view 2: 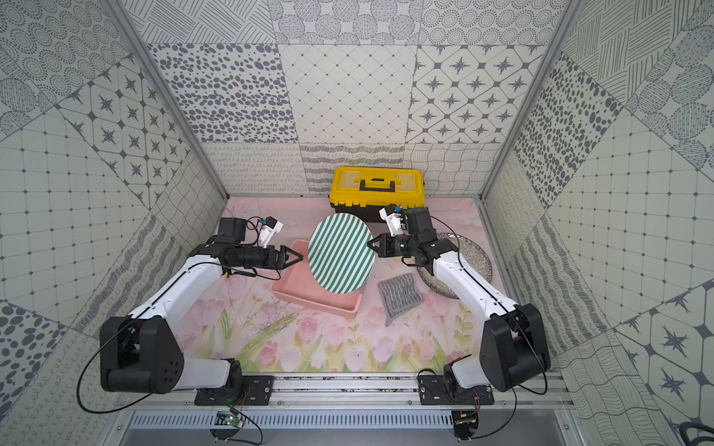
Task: Wipe the wet plate dry
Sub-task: Pick up the plate from the bin.
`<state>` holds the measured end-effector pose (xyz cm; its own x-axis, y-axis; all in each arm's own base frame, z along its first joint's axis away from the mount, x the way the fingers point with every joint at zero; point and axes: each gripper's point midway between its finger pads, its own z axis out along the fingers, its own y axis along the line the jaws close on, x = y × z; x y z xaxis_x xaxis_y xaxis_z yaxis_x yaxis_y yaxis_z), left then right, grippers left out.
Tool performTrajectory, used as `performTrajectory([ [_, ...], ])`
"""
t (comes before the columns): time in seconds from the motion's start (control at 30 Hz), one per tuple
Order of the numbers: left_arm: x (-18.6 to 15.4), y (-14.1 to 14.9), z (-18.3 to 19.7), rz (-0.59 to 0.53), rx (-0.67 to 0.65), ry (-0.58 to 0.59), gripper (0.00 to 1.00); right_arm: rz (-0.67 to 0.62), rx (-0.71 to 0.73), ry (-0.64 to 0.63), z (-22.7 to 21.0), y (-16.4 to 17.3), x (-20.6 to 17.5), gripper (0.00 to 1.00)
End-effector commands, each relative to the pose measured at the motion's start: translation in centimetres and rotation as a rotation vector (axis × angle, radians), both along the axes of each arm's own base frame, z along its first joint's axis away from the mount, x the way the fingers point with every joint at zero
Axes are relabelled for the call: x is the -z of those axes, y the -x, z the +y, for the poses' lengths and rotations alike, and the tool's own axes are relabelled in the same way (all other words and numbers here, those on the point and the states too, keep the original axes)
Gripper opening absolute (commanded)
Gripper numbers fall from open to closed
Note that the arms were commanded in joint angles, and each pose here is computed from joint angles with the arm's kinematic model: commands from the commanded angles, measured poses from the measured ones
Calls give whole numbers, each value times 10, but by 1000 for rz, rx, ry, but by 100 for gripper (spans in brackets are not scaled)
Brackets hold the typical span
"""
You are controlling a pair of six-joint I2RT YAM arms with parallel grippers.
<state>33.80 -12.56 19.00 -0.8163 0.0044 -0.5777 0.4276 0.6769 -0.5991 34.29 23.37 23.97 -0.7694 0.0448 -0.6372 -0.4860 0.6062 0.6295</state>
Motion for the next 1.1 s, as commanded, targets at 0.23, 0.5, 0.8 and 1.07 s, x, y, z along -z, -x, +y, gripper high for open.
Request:
performTrajectory([
  [0.23,-31,11,-15,47,94,150,98,-24,-135,-298,18,17,-48,0],
  [0.5,-57,30,-31,65,183,287,82,-6,-175,-346,25,18,-45,0],
  [0.8,-73,34,-36,62,209,340,45,33,-162,-321,27,12,-23,0],
  [1.07,-78,33,-35,51,198,335,0,64,-52,-217,17,0,3,16],
])
